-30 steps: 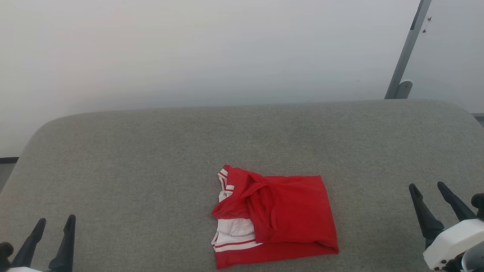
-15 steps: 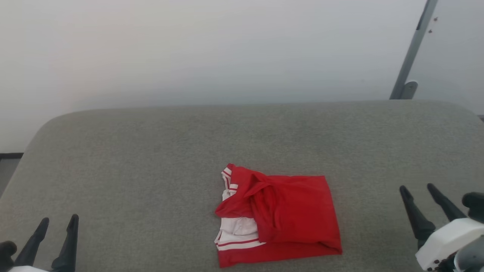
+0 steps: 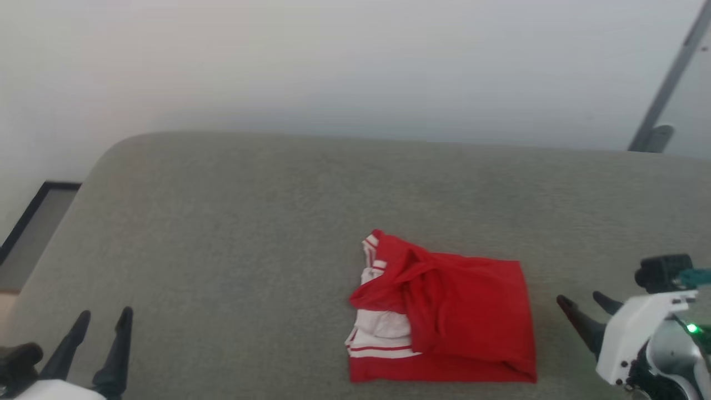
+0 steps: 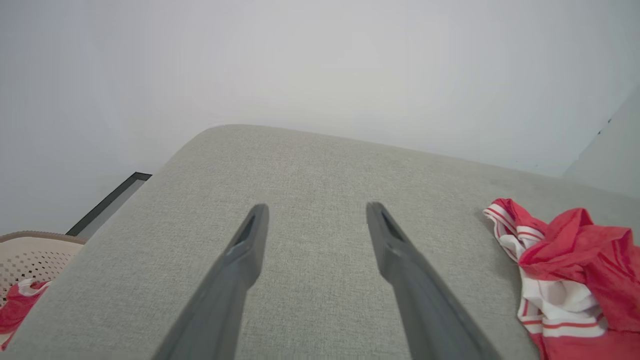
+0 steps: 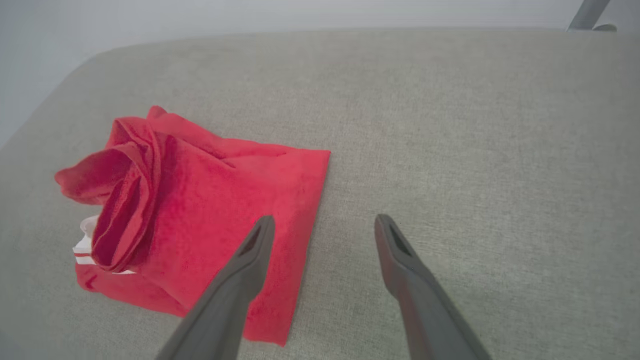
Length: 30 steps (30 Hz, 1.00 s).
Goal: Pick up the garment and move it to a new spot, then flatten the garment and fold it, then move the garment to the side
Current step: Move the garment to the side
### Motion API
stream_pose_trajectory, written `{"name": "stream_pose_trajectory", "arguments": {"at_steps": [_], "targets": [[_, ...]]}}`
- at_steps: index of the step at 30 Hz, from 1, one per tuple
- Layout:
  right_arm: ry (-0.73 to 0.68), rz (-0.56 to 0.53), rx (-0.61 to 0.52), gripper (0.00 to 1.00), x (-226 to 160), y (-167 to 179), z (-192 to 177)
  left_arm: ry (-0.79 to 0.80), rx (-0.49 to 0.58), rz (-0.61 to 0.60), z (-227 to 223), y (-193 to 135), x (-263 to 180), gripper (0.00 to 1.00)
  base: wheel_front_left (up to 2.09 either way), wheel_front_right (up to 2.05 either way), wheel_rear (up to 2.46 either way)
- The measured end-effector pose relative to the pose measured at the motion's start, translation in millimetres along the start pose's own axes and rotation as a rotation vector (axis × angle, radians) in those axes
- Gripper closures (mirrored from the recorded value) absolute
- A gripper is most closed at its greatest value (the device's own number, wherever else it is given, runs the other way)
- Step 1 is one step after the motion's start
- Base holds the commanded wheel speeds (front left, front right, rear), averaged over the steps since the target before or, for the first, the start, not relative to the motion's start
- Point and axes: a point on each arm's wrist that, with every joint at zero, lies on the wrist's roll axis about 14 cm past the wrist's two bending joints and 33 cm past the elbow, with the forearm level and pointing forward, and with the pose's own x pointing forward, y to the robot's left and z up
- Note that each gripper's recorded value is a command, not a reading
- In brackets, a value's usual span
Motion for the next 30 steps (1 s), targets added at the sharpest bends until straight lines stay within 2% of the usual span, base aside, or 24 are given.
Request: {"name": "stream_pose_trajectory", "arguments": {"at_steps": [12, 17, 22, 23, 24, 25, 30], "targets": [[0.373, 0.052, -0.052, 0.00, 58.7, 11.6, -37.0, 0.054, -0.027, 0.030, -19.3, 4.2, 11.1, 0.00, 0.00, 0.00, 0.00], [0.537, 0.061, -0.044, 0.00, 75.7, 14.5, -59.7, 0.081, -0.025, 0.042, -29.6, 6.7, 16.7, 0.00, 0.00, 0.00, 0.00], [0.638, 0.064, -0.031, 0.00, 84.3, 16.6, -73.5, 0.097, -0.027, 0.054, -36.4, 9.7, 20.9, 0.00, 0.00, 0.00, 0.00], [0.652, 0.069, -0.023, 0.16, 86.3, 18.7, -75.7, 0.101, -0.027, 0.058, -38.2, 10.4, 21.6, 0.00, 0.00, 0.00, 0.00], [0.665, 0.072, -0.024, 0.93, 87.6, 20.2, -77.5, 0.105, -0.028, 0.060, -40.0, 10.6, 22.1, 0.00, 0.00, 0.00, 0.00], [0.674, 0.073, -0.033, 1.00, 88.6, 20.8, -78.5, 0.108, -0.029, 0.060, -41.5, 10.7, 22.8, 0.00, 0.00, 0.00, 0.00], [0.672, 0.087, -0.028, 1.00, 92.4, 24.5, -78.3, 0.115, -0.033, 0.056, -45.5, 8.8, 30.0, 0.00, 0.00, 0.00, 0.00]]}}
